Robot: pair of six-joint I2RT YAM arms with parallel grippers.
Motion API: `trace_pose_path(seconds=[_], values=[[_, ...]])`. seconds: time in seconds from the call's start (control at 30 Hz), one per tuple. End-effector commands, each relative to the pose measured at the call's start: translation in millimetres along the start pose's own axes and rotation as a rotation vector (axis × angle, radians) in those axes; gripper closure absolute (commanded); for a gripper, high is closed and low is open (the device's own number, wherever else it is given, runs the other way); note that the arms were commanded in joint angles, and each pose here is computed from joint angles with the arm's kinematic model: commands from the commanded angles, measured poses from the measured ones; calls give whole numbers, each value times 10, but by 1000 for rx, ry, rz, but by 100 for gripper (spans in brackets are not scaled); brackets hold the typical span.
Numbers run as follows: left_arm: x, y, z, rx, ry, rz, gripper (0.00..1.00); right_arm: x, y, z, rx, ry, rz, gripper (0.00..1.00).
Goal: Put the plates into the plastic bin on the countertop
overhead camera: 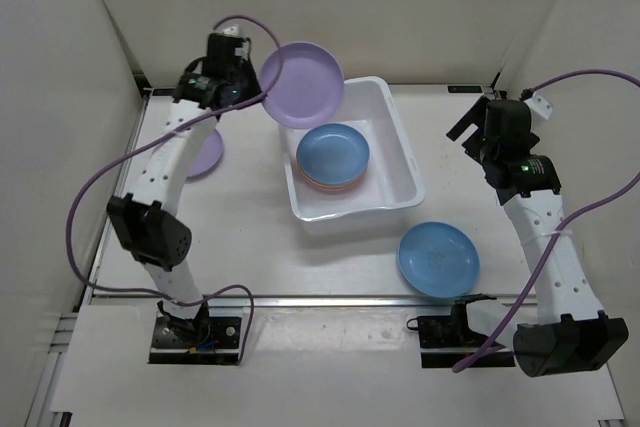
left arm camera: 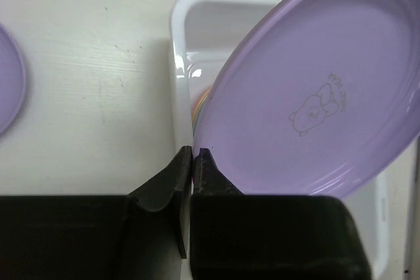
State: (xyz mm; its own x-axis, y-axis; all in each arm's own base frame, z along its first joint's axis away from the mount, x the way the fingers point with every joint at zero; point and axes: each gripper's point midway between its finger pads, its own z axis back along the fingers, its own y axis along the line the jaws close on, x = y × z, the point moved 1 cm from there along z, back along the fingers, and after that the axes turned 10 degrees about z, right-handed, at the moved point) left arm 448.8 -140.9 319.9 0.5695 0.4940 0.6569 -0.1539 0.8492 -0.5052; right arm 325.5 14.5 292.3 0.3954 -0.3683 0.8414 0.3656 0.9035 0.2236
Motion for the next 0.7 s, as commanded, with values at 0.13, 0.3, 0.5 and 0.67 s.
trace_pose_path(seconds=[0.13,0.3,0.5,0.67], values=[[-517,-298,-420,49,57,-97,90,-167,-462,40,-157,28,-5,1],[-1018,-317,-753,91,162,-163,90,-457,-657,-36,-187,132,-54,1],[-1237,-108,-989,242,208,-192,90,-674,-903,-40,-245,194,-140,1],[-1310,-208,-1062,191,232,-193,46,-802,-1110,-13,-320,236,-174,1]])
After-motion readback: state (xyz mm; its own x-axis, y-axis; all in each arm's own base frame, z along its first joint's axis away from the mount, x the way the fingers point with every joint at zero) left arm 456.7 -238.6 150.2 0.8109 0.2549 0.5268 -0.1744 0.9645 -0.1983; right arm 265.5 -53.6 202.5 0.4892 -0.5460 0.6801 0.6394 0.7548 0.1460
